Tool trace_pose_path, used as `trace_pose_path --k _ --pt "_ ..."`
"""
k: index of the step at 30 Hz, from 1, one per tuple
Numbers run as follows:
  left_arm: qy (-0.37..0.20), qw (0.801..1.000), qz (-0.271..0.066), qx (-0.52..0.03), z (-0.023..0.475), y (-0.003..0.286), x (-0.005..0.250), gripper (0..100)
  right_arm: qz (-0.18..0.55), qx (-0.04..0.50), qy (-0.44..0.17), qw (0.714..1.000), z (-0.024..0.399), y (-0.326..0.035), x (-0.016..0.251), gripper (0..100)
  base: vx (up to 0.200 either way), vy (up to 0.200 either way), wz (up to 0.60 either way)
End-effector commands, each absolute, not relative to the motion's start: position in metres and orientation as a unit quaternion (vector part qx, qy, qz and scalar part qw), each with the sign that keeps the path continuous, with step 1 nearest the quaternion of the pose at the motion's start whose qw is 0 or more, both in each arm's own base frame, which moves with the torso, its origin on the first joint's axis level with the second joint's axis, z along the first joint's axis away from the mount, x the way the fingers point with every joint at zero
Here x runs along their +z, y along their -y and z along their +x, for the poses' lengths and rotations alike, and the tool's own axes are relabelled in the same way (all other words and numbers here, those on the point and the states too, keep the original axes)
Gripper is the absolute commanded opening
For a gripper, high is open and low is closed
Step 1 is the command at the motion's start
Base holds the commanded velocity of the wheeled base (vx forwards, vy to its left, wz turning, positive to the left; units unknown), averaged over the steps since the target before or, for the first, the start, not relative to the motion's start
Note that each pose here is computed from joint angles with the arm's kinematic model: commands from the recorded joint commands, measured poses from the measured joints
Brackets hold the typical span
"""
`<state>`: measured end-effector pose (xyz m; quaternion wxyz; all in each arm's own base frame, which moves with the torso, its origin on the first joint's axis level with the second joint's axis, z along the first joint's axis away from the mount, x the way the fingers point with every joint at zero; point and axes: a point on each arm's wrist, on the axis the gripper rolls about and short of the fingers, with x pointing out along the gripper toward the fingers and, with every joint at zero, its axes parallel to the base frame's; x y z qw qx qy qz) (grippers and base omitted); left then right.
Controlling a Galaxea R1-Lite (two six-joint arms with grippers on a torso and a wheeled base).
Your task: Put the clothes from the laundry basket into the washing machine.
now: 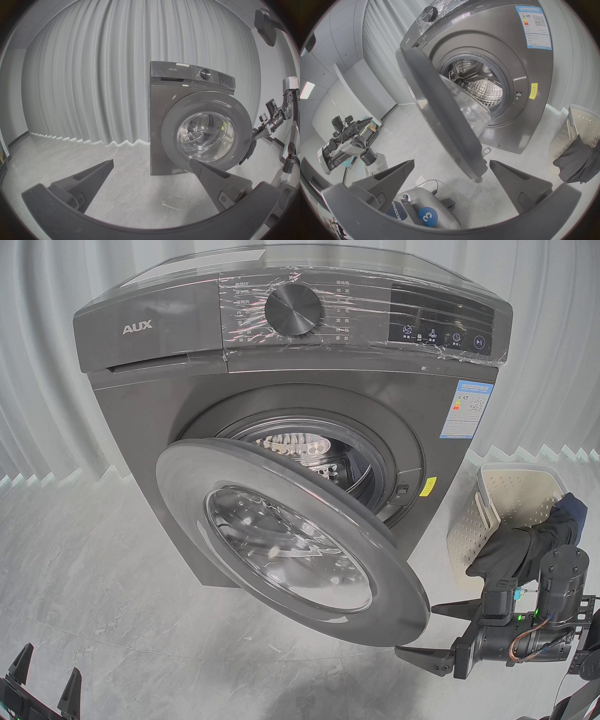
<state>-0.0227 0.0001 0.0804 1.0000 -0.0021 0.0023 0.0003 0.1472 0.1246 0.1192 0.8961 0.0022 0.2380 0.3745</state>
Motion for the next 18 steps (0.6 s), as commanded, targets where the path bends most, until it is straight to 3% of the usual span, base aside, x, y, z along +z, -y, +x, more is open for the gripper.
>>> trace_pose_path --k 1,5,8,18 --pt "-0.002 1.0 -0.002 0.0 -0.023 0.0 0.075 100 0.009 0.373 -0.221 0.901 0.149 -0.124 0.127 100 0.0 0.0 0.0" --pt "-0.002 1.0 -0.005 -0.001 -0.023 0.0 0.075 100 0.011 0.372 -0.214 0.903 0.156 -0.129 0.131 100 0.0 0.0 0.0" --pt "-0.002 1.0 -0.002 0.0 -0.023 0.0 0.075 100 0.006 0.374 -0.229 0.899 0.158 -0.133 0.125 100 -0.2 0.0 0.0" --pt "-0.002 1.0 -0.002 0.0 -0.023 0.0 0.075 100 0.003 0.39 -0.224 0.893 0.164 -0.146 0.106 100 0.0 0.0 0.0"
